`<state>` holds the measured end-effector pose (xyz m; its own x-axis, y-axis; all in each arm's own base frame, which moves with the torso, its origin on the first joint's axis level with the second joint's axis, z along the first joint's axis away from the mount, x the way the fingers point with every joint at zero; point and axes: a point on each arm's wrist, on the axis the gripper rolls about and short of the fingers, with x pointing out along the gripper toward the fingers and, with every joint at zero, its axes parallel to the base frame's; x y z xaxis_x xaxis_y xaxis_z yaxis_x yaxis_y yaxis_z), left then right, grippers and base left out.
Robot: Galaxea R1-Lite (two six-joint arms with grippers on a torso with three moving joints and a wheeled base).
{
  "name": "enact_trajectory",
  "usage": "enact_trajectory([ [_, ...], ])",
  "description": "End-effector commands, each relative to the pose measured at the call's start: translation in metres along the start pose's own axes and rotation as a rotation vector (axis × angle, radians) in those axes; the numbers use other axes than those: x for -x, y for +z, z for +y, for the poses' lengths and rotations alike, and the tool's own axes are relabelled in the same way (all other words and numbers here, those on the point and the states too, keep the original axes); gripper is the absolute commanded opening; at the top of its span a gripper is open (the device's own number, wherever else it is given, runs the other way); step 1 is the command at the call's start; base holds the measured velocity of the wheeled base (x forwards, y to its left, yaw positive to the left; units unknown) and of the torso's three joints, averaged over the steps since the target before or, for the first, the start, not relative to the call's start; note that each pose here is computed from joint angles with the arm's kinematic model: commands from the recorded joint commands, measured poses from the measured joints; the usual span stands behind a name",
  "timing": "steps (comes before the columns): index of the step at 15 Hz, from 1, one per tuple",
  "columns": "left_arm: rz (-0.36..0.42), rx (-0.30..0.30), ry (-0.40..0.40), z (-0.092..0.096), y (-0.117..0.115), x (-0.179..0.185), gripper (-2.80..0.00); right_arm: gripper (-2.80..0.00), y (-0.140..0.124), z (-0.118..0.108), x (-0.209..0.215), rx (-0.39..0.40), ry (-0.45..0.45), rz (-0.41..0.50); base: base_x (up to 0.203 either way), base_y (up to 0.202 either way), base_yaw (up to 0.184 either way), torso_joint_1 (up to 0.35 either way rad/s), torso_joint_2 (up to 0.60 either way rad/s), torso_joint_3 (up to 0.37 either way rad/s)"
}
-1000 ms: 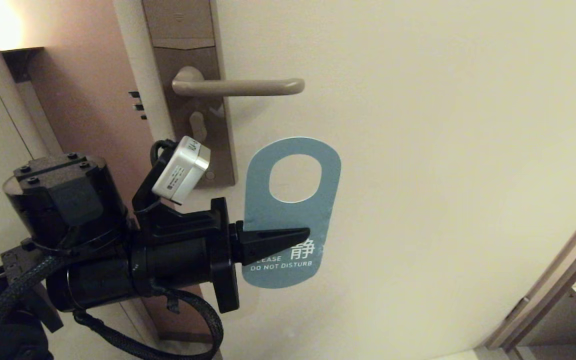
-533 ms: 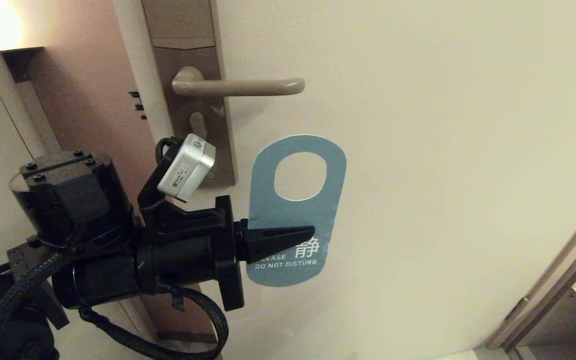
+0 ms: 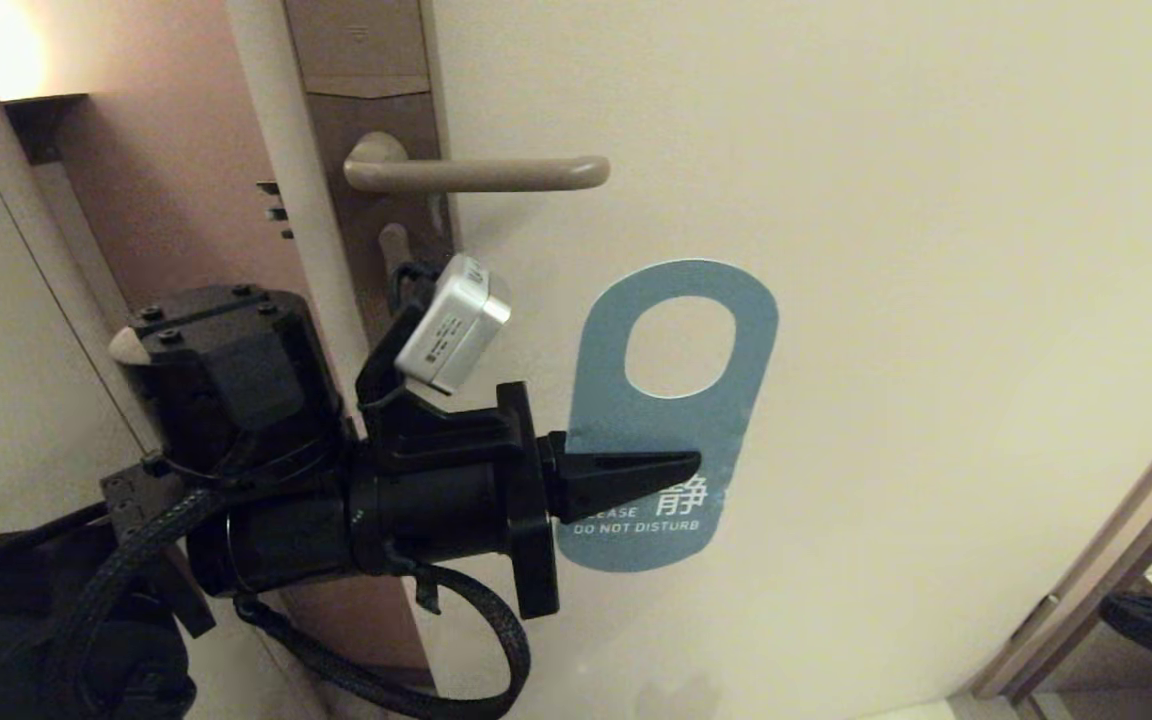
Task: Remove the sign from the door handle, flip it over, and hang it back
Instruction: Hand it to the other hand
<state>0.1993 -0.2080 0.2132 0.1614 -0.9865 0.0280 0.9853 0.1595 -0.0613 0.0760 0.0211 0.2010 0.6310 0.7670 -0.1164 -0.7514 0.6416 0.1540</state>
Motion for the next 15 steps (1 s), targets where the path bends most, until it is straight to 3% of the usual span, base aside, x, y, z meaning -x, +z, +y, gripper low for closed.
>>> enact_trajectory([
  [1, 0.008, 0.007, -0.027, 0.0, -0.004, -0.012, -2.8, -2.8, 0.001, -0.01, -0.013, -0.042, 0.029, 0.046, 0.0, 0.0, 0.0, 0.0, 0.0, 0.0],
  [7, 0.015, 0.012, -0.034, 0.006, -0.009, -0.024, -2.8, -2.8, 0.0, -0.016, -0.05, -0.038, 0.202, 0.098, 0.0, 0.0, 0.0, 0.0, 0.0, 0.0],
  [8, 0.015, 0.012, -0.034, 0.007, -0.011, -0.024, -2.8, 0.0, 0.0, -0.017, -0.053, -0.04, 0.207, 0.102, 0.0, 0.0, 0.0, 0.0, 0.0, 0.0],
  [15, -0.009, 0.02, -0.052, 0.005, -0.008, -0.031, -2.8, 0.0, 0.002, -0.008, -0.081, -0.015, 0.359, 0.12, 0.0, 0.0, 0.0, 0.0, 0.0, 0.0],
])
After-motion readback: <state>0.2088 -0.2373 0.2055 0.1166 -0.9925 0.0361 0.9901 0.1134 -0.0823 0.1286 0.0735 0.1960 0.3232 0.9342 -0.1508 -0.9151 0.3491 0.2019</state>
